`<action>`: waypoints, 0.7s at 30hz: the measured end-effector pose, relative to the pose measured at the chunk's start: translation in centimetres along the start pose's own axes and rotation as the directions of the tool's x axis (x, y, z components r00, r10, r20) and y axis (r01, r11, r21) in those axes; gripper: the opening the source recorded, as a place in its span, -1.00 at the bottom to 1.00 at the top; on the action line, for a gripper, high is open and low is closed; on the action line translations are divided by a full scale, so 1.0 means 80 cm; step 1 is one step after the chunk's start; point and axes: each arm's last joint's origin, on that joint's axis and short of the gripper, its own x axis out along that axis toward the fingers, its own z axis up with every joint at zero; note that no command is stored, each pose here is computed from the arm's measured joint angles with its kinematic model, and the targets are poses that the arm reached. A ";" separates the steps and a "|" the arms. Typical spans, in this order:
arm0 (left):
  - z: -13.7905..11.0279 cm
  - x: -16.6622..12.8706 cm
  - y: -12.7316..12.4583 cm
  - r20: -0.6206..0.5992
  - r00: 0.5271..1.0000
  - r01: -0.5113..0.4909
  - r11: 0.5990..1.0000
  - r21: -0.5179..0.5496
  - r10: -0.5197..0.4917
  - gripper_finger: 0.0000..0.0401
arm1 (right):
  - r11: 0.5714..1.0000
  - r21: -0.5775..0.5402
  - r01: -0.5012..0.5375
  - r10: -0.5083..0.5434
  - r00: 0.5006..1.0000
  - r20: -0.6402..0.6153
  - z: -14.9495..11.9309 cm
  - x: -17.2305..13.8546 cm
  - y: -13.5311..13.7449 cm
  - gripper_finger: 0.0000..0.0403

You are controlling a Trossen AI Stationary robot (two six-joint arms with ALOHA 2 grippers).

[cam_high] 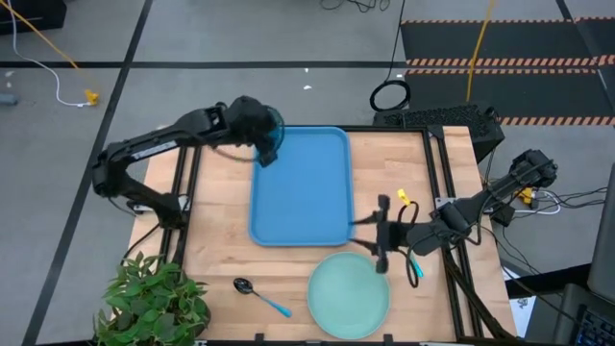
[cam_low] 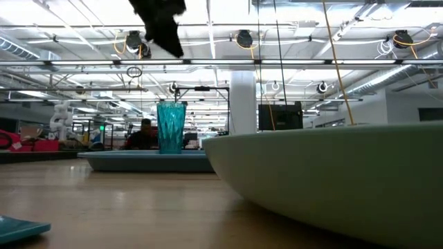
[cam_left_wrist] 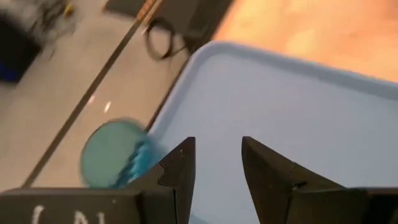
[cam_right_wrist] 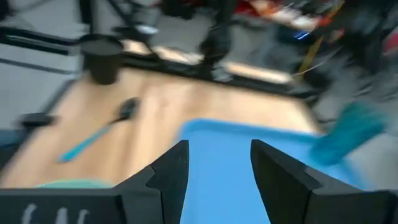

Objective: Pick and place plate/cup/fork/spoon on tray
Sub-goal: Put the light green plate on the blue serving tray to the bottom left of the blue cup

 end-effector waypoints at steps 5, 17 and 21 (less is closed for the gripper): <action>0.003 -0.030 -0.057 0.063 0.988 0.131 0.981 0.142 -0.141 -0.33 | 0.986 0.075 -0.146 0.153 0.983 -0.106 -0.017 0.000 0.023 -0.18; -0.008 -0.068 -0.190 0.103 0.900 0.354 0.847 0.395 -0.424 -0.33 | 0.891 0.344 -0.297 0.417 0.835 -0.359 -0.067 0.008 0.098 -0.18; -0.018 -0.075 -0.227 0.079 0.870 0.403 0.795 0.455 -0.486 -0.33 | 0.848 0.434 -0.305 0.491 0.760 -0.425 -0.085 0.010 0.125 -0.18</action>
